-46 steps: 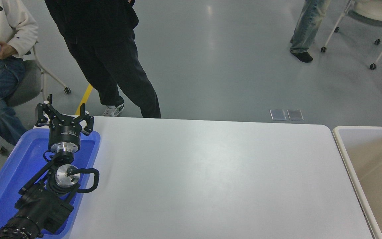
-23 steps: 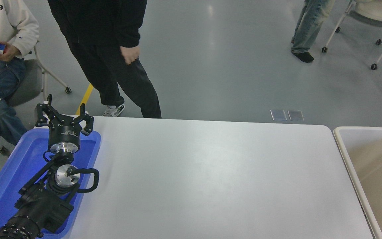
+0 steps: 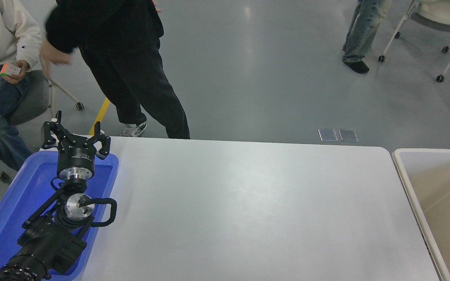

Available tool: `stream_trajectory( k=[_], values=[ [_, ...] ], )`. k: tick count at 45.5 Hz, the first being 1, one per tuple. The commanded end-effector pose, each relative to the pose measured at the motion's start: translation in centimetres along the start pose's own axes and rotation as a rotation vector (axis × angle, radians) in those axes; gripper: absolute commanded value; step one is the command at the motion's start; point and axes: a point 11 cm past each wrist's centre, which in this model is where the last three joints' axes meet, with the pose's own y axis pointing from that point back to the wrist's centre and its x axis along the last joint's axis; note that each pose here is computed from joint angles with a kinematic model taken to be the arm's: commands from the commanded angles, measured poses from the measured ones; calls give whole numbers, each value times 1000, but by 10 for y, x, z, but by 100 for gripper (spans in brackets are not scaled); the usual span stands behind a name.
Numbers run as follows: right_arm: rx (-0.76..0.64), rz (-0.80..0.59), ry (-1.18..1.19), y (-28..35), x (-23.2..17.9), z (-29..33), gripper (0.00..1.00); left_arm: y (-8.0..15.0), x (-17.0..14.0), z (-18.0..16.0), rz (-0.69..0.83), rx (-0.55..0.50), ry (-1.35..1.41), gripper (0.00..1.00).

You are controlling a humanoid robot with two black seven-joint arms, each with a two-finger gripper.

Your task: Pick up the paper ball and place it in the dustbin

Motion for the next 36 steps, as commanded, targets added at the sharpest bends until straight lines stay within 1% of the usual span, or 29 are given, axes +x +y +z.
stream_trajectory(
  k=[1,2,3,5,6,7,8,25,31,36],
  values=[
    [-13,-7,-17,-1,-5,10,0,0,0,0,0,0,0,99],
    [-12,-7,-17,-1,-5,10,0,0,0,0,0,0,0,99],
    [-15,-7,-19,-1,-5,11,7,0,0,0,0,0,0,99],
    [-14,-7,-29,-1,-4,11,44,0,0,0,0,0,0,99],
    [-16,-10,-40,-1,-5,11,61,0,0,0,0,0,0,99],
    [-17,-17,-50,-1,-6,12,85,0,0,0,0,0,0,99],
    [-18,-21,-57,-1,-7,12,100,-1,-1,0,-1,-1,0,99],
    [-15,-24,-68,-1,-3,11,100,0,0,0,0,0,0,99],
    [0,-21,-73,0,3,2,100,0,0,0,-1,0,1,99],
    [27,-52,-72,2,-5,-14,100,0,0,0,0,0,0,99]
  ],
)
